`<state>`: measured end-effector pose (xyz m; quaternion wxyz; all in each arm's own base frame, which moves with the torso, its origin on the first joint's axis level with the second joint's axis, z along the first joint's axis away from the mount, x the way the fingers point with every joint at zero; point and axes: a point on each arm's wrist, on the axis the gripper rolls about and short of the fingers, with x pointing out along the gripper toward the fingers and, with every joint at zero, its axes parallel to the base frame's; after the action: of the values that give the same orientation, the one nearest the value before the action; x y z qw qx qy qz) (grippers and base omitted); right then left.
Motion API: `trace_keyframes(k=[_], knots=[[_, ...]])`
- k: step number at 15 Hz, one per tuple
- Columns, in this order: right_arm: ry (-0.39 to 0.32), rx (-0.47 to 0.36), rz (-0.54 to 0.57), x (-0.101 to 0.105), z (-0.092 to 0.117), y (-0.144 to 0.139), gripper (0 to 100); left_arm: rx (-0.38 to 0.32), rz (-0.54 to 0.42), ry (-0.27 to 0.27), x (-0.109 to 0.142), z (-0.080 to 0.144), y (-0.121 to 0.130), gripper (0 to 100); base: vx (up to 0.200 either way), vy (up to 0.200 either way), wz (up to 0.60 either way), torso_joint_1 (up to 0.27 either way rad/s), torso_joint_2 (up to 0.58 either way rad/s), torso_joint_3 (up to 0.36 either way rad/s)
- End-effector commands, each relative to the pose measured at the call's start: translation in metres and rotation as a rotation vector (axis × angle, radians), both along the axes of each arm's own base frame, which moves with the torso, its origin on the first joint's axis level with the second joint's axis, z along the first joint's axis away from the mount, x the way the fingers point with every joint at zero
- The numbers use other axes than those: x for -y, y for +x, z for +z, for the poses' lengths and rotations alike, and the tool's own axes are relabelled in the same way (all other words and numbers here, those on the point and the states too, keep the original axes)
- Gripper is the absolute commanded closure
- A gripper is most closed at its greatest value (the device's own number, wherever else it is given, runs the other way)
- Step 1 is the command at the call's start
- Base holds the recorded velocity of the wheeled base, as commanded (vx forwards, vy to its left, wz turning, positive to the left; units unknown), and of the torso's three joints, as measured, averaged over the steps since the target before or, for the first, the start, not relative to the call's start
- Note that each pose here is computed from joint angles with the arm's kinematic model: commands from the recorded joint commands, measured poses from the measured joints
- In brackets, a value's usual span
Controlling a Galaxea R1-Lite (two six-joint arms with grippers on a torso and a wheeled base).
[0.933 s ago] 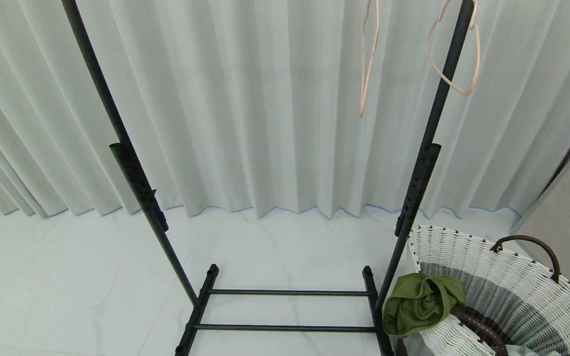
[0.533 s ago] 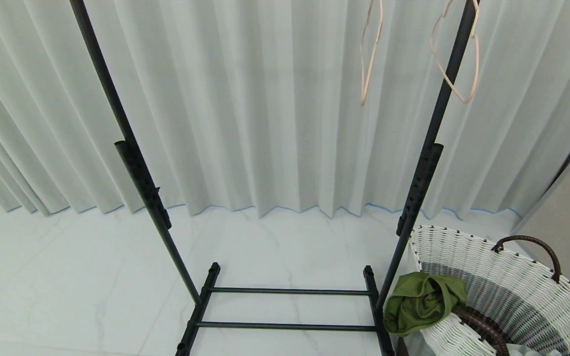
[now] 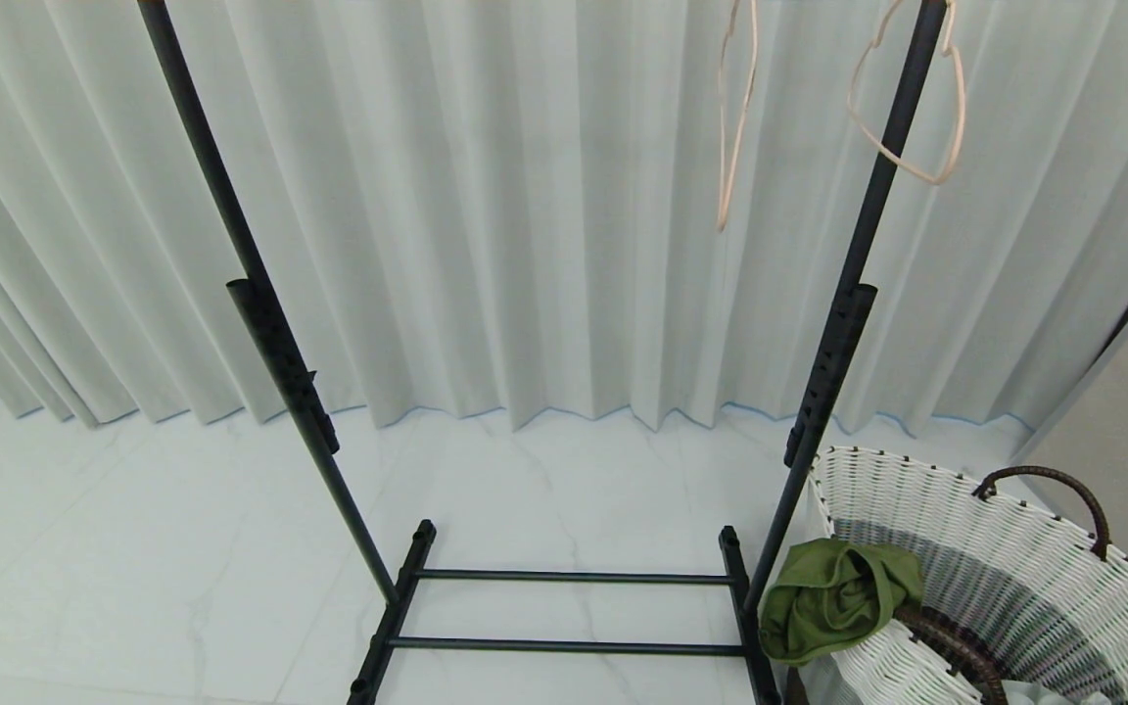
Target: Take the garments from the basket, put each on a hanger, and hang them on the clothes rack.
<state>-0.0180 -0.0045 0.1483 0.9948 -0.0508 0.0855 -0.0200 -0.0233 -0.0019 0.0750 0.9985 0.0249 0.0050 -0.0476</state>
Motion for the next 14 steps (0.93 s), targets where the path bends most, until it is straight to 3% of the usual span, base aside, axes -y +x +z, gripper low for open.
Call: trace_keyframes(k=[1,4,5,7,12,14], knots=[[-0.16,-0.372,-0.036,-0.003,0.006,0.054,0,-0.001,0.0,0.0,0.0,0.0,0.0,0,0.0,0.0,0.0,0.0,0.0,0.0],[-0.29,-0.569,0.024,-0.006,-0.005,0.081,0,-0.001,0.0,0.003,0.0,0.0,0.0,0,0.0,0.0,0.0,0.0,0.0,0.0],[-0.302,-0.594,0.03,-0.006,-0.007,0.084,0,-0.001,-0.002,0.005,0.0,0.0,0.0,0,0.0,0.0,0.0,0.0,0.0,0.0],[-0.326,-0.739,0.053,-0.009,-0.022,0.107,0,0.001,0.0,0.005,0.0,0.0,0.0,0,0.0,0.0,0.0,0.0,0.0,0.0],[-0.346,-0.906,0.076,-0.011,-0.066,0.13,0,0.001,-0.002,0.008,0.0,0.0,0.0,0,0.0,0.0,0.0,0.0,0.0,0.0],[-0.339,-0.927,0.059,-0.01,-0.075,0.139,0,0.002,-0.002,0.017,0.0,0.0,0.0,0,0.0,0.0,0.0,0.0,0.0,0.0]])
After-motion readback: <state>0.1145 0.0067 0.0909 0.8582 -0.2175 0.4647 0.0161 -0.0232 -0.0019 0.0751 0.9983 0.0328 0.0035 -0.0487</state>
